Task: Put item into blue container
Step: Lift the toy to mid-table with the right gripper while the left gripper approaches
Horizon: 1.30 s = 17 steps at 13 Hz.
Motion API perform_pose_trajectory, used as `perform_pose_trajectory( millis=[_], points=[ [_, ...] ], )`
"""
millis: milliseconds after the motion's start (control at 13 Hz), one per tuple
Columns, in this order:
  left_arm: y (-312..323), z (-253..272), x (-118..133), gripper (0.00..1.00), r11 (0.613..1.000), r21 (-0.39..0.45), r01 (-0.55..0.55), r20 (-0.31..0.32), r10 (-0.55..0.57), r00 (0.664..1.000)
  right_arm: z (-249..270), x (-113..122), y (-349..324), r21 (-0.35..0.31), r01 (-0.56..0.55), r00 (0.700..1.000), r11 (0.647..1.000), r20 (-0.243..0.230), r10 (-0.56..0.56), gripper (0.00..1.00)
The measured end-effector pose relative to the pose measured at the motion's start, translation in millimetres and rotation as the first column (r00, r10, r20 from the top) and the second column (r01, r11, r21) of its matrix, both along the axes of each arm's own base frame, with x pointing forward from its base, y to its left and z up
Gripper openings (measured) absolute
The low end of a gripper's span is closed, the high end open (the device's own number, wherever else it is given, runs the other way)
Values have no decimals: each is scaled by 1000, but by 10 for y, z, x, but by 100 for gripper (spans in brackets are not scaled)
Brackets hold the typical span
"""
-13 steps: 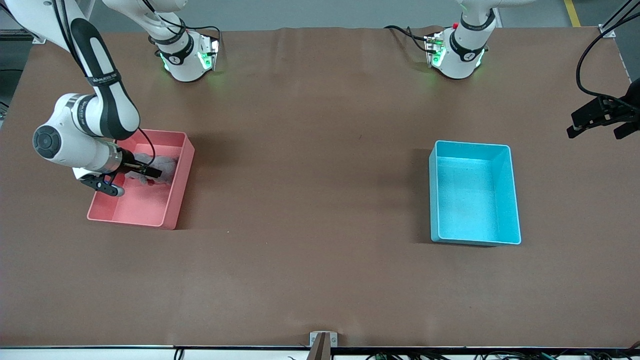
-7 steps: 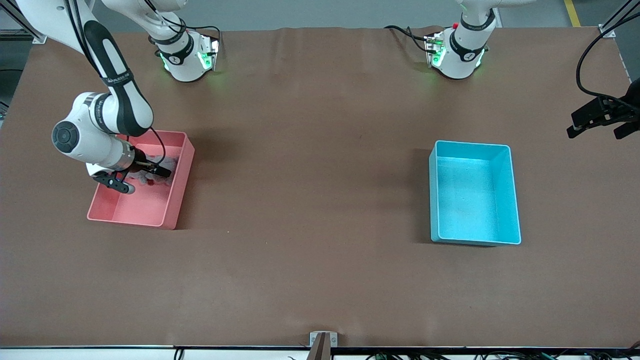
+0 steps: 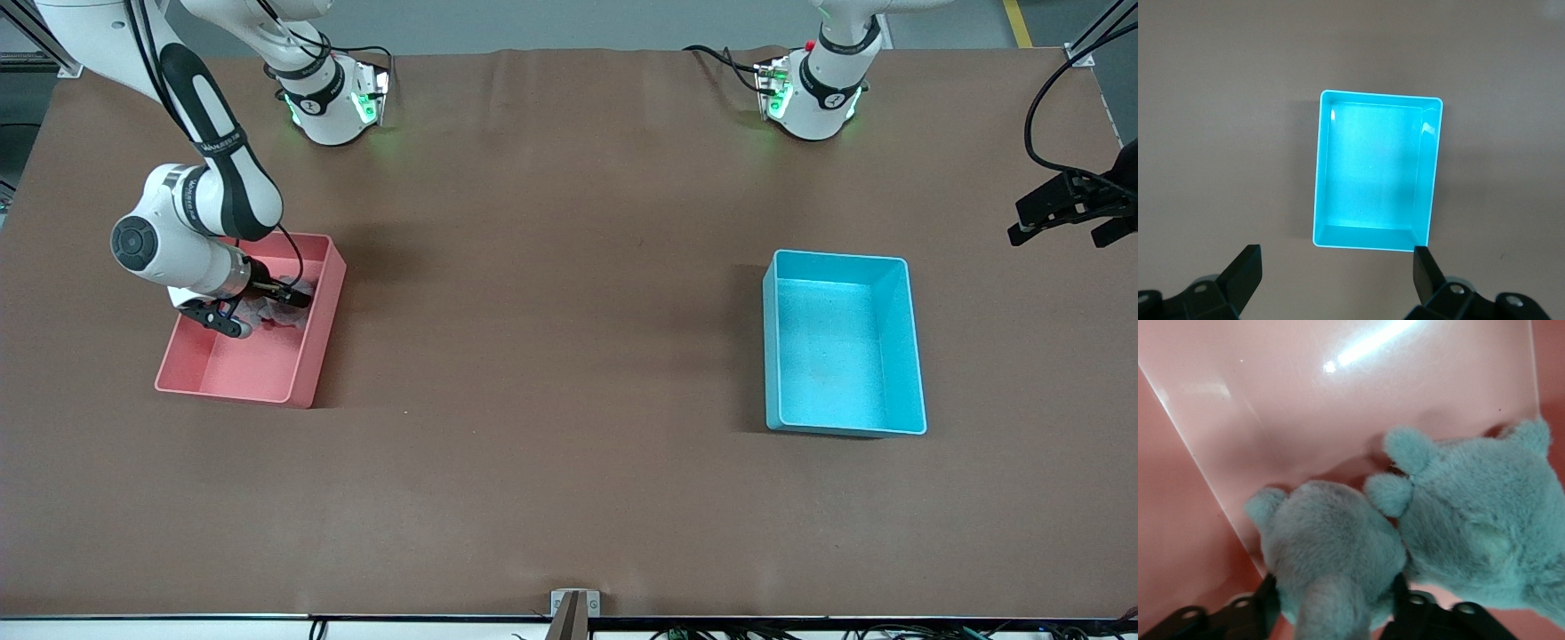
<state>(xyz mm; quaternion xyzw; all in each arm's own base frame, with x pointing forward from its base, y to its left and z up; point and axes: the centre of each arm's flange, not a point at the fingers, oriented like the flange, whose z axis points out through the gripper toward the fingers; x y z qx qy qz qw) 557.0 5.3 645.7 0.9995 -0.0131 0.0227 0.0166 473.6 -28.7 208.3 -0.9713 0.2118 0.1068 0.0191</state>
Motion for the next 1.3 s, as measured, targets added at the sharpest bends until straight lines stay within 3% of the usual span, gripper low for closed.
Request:
perform_pose_trajectory(
  millis=[230, 307, 537, 844, 1074, 1304],
  points=[
    [-2, 0, 0, 100, 1000, 0, 0, 0, 0, 1000, 13, 5, 1, 2, 5, 1000, 1000, -3, -5, 31],
    [-3, 0, 0, 100, 1000, 0, 1, 0, -1, 1000, 29, 13, 2, 3, 6, 1000, 1000, -4, -6, 26],
    [-4, 0, 0, 100, 1000, 0, 1, 0, -1, 1000, 223, 150, 13, 25, -1, 997, 1000, -78, 2, 21],
    [-7, -1, 0, 100, 1000, 0, 1, 0, -1, 1000, 1157, 664, -51, 56, 13, 988, 998, -157, -4, 19],
    [-11, 0, 0, 100, 1000, 0, 2, 0, -2, 1000, 1724, 895, 147, 9, 135, 979, 991, -158, -132, 19],
    [-16, -1, 0, 100, 1000, 0, 3, 0, -3, 1000, 1845, 946, 985, -37, 233, 962, 972, -136, -236, 19]
  ],
)
